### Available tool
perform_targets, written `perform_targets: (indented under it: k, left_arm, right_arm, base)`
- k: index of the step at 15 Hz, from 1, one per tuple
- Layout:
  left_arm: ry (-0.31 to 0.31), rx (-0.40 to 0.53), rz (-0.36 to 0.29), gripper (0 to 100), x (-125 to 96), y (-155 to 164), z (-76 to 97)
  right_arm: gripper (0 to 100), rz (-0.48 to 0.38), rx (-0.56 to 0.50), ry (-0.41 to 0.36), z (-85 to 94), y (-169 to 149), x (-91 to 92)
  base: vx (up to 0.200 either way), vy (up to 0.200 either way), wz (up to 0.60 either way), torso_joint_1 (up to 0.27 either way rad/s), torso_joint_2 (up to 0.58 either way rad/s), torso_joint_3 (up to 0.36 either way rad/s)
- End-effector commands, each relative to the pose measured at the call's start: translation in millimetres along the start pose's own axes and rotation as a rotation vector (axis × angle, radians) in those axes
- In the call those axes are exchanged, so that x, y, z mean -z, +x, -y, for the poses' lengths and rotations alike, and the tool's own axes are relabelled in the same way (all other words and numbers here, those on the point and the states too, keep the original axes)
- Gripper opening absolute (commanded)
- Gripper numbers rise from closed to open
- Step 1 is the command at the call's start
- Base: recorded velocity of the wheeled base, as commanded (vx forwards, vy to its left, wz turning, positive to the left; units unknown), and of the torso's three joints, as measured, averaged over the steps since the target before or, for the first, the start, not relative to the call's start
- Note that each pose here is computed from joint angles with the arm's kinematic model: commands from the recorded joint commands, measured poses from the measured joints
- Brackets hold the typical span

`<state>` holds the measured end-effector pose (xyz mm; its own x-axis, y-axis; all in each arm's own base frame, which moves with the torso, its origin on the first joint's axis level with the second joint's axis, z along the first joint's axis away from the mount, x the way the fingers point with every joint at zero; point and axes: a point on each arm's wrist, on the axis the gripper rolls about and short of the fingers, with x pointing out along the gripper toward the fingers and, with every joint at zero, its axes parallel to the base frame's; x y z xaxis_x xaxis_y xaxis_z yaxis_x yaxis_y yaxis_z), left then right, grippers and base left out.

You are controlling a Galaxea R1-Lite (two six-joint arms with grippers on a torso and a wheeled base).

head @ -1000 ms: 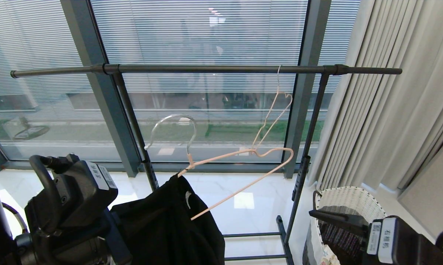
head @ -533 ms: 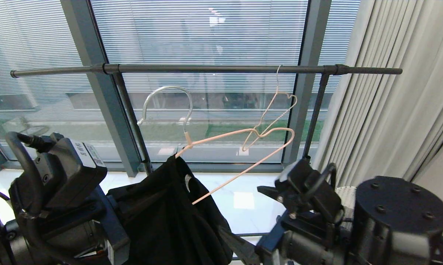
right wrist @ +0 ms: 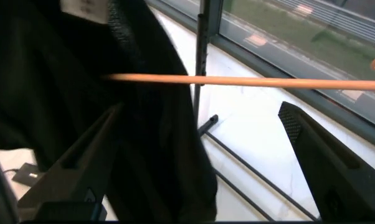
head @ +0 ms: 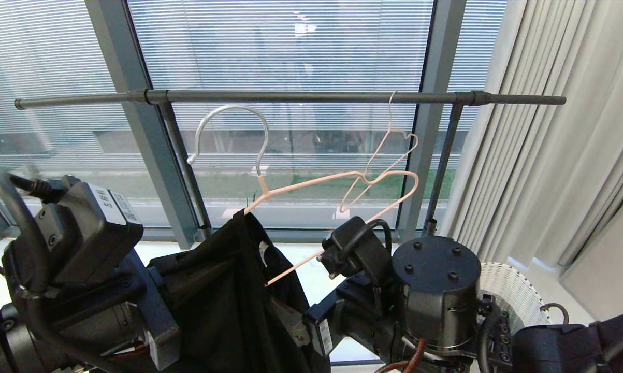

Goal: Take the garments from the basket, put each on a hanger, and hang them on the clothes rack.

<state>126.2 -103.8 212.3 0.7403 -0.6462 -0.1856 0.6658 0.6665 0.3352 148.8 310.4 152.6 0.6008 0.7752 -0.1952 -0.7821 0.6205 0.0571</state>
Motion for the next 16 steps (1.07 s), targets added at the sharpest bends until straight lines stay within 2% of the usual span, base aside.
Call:
perform_targets:
  k: [1, 4, 7, 9, 14, 16]
  left_arm:
    - [0.000, 0.000, 0.003, 0, 0, -1, 0.0]
    - [0.000, 0.000, 0.003, 0, 0, -1, 0.1]
    - [0.002, 0.008, -0.001, 0, 0, 1, 0.9]
    - [0.008, 0.025, 0.010, 0, -2, 0, 3.8]
    - [0.010, 0.035, 0.025, 0, -4, -3, 6.1]
    - [0.009, 0.028, 0.034, 0, -5, -5, 5.3]
  right_arm:
    - [100, -0.006, 0.031, 0.002, 6.2, 7, 4.4]
    - [100, 0.013, 0.055, 0.009, 12.9, 8, -0.4]
    - [100, 0.019, 0.010, 0.000, -0.4, 7, -1.6]
    - [100, 0.008, 0.013, -0.005, -2.0, 9, 2.4]
    - [100, -0.013, 0.095, -0.013, 0.5, 20, 12.3]
    - [100, -0.029, 0.133, -0.045, 4.8, 23, 17.8]
  base:
    - [0.000, 0.000, 0.00, 0.000, 0.00, 0.000]
    - [0.000, 0.000, 0.00, 0.000, 0.00, 0.000]
    - [0.000, 0.000, 0.00, 0.000, 0.00, 0.000]
    - [0.000, 0.000, 0.00, 0.000, 0.00, 0.000]
    - [0.000, 0.000, 0.00, 0.000, 0.00, 0.000]
    - [0.000, 0.000, 0.00, 0.000, 0.00, 0.000]
